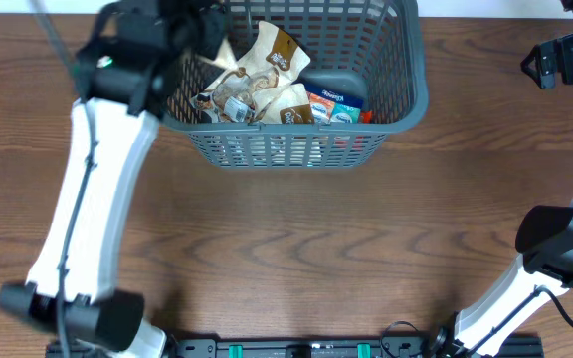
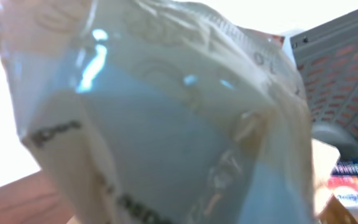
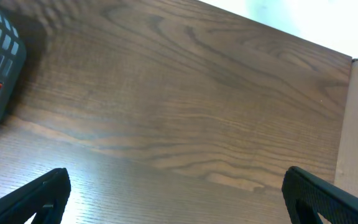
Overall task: Pack container
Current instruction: 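Lift the pouch and carry it over the basket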
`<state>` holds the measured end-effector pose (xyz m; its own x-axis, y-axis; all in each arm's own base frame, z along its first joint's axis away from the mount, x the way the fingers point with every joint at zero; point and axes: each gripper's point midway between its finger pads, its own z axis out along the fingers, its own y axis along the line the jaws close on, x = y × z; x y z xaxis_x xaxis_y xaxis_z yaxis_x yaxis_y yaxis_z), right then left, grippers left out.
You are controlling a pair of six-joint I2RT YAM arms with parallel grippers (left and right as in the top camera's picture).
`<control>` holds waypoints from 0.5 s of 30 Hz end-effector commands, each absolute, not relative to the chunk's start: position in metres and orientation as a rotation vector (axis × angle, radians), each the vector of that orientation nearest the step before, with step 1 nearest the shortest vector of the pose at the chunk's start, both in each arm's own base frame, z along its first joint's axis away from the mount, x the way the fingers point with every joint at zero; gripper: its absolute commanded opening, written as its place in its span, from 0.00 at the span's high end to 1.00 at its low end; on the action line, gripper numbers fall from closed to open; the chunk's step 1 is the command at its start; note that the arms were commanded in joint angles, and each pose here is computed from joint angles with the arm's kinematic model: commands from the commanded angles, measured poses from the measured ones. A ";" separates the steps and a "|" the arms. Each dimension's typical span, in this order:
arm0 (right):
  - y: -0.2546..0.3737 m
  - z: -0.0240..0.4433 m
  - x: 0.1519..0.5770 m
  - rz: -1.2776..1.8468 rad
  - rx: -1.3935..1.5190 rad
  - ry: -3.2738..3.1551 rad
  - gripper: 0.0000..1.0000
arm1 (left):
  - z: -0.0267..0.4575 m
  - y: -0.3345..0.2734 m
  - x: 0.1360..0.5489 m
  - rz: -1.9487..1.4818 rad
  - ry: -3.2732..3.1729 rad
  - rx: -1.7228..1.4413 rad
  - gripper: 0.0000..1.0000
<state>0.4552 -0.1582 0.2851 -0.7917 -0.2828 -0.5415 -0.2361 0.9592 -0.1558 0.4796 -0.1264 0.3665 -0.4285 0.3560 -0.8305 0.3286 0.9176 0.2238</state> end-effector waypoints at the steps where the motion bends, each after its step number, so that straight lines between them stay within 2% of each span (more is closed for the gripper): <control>1: -0.158 0.282 0.456 -0.086 -0.343 2.525 0.01 | 0.357 -0.149 0.497 -0.004 2.022 0.551 0.94; 5: -0.158 0.282 0.456 -0.086 -0.343 2.526 0.01 | 0.315 -0.180 0.506 -0.121 2.074 0.668 0.94; 8: -0.158 0.282 0.456 -0.086 -0.343 2.526 0.01 | 0.289 -0.202 0.487 -0.184 2.074 0.936 0.94; 15: -0.158 0.282 0.456 -0.086 -0.343 2.525 0.01 | 0.262 -0.205 0.456 -0.041 1.936 1.444 0.94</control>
<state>0.4552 -0.1582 0.2851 -0.7917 -0.2828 -0.5415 -0.2361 0.9592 -0.1558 0.4619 -0.1966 0.2348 -0.3727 0.7332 -0.5688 0.7854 0.5757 0.2274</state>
